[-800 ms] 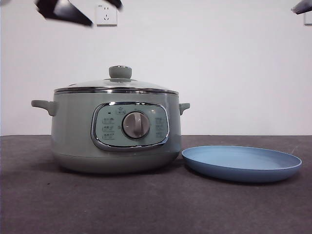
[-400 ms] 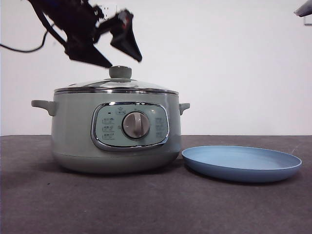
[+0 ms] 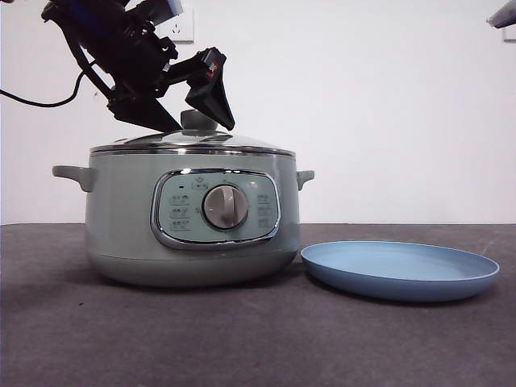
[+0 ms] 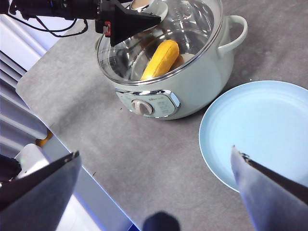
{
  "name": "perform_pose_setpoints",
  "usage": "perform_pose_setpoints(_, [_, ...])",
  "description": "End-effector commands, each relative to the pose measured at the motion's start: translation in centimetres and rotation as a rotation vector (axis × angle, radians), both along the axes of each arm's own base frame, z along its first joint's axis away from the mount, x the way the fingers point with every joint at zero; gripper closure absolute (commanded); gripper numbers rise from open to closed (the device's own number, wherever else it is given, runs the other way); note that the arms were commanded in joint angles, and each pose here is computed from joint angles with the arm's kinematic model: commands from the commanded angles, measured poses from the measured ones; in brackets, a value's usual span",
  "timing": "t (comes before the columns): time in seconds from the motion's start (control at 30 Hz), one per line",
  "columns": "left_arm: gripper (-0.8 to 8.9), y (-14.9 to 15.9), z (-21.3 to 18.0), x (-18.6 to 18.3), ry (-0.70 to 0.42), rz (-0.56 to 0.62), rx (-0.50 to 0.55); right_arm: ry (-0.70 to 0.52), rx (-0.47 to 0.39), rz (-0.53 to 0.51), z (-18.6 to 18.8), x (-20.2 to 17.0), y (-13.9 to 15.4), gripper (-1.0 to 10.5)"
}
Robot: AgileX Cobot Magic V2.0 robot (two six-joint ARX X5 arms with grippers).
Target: Take the corn out from the steamer,put the corn on the plate,close the lid
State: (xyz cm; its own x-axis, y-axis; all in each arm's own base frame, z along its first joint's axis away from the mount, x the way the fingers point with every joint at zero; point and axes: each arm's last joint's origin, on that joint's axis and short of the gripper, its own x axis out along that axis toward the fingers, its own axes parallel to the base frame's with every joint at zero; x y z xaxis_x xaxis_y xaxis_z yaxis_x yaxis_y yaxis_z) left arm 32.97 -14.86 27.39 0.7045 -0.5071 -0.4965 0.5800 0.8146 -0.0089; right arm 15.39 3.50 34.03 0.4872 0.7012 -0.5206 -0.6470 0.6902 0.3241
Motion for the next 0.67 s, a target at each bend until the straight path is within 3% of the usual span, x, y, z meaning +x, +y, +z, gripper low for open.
perform_pose_setpoints(0.03, [6.3, -0.1, -0.3, 0.0, 0.011, -0.009, 0.015, -0.003, 0.0, -0.003, 0.1, 0.0, 0.0, 3.8])
perform_pose_setpoints(0.13, [7.26, -0.1, -0.4, -0.1, 0.022, -0.012, 0.018, -0.003, 0.0, -0.003, 0.1, 0.1, 0.0, 3.8])
perform_pose_setpoints(0.23, [7.32, -0.1, -0.4, -0.1, 0.026, -0.011, 0.016, -0.003, -0.001, -0.004, 0.1, 0.1, 0.0, 3.8])
perform_pose_setpoints(0.3, [8.2, -0.1, -0.4, -0.1, 0.026, -0.011, 0.016, -0.003, -0.001, -0.004, 0.1, 0.1, 0.0, 3.8])
perform_pose_setpoints(0.67, [8.22, -0.1, 1.1, -0.6, 0.005, -0.041, -0.051, -0.003, -0.001, -0.004, 0.1, 0.1, 0.0, 3.8])
